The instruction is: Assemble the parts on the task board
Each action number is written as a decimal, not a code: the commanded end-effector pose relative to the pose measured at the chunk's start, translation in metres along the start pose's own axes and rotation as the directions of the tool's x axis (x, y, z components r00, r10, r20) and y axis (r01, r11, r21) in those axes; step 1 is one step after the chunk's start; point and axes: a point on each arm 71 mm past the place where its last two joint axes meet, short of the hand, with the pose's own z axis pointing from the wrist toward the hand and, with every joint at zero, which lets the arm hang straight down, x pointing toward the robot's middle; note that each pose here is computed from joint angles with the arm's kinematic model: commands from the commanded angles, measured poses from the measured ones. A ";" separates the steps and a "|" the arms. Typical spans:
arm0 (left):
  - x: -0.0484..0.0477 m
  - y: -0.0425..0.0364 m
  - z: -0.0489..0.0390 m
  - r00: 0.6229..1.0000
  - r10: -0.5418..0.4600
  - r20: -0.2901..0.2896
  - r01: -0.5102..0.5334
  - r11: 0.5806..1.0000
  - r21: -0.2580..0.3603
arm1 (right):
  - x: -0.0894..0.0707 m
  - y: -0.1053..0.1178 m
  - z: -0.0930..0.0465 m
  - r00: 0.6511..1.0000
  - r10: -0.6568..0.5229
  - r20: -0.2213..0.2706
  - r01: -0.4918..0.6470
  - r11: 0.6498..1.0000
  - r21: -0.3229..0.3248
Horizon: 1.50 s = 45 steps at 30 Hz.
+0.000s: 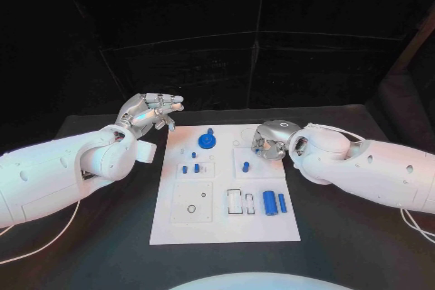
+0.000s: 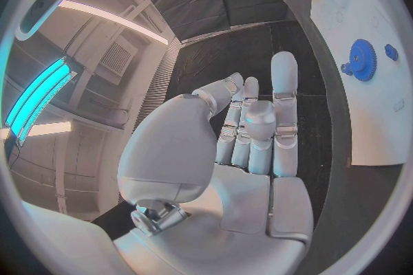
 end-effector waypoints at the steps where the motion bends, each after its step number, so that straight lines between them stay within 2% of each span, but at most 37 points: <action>1: 0.0006 -0.0010 0.0010 1.000 -0.004 -0.003 0.004 1.000 0.016 | -0.006 0.003 -0.003 0.998 -0.009 0.062 0.010 1.000 -0.009; 16: -0.0023 0.0010 0.0022 1.000 0.000 0.005 0.000 1.000 0.014 | -0.018 0.016 -0.022 0.993 0.024 0.116 -0.016 0.998 -0.066; 22: -0.0020 0.0017 0.0032 1.000 -0.001 0.003 0.001 1.000 0.014 | -0.028 0.040 -0.031 0.983 0.095 0.158 -0.071 0.986 -0.150; 27: -0.0004 0.0024 0.0045 1.000 -0.003 -0.002 0.003 1.000 0.014 | -0.032 0.062 -0.031 0.975 0.135 0.176 -0.095 0.971 -0.219; 32: 0.0010 0.0027 0.0052 1.000 -0.005 -0.005 0.005 1.000 0.014 | -0.031 0.079 -0.024 0.975 0.156 0.160 -0.110 0.958 -0.263; 38: 0.0045 0.0032 0.0068 1.000 -0.008 -0.013 0.009 1.000 0.014 | -0.025 0.100 -0.010 0.980 0.160 0.118 -0.116 0.943 -0.312; 45: 0.0096 0.0038 0.0095 1.000 -0.013 -0.024 0.014 1.000 0.014 | -0.007 0.119 -0.001 0.986 0.162 0.048 -0.135 0.927 -0.349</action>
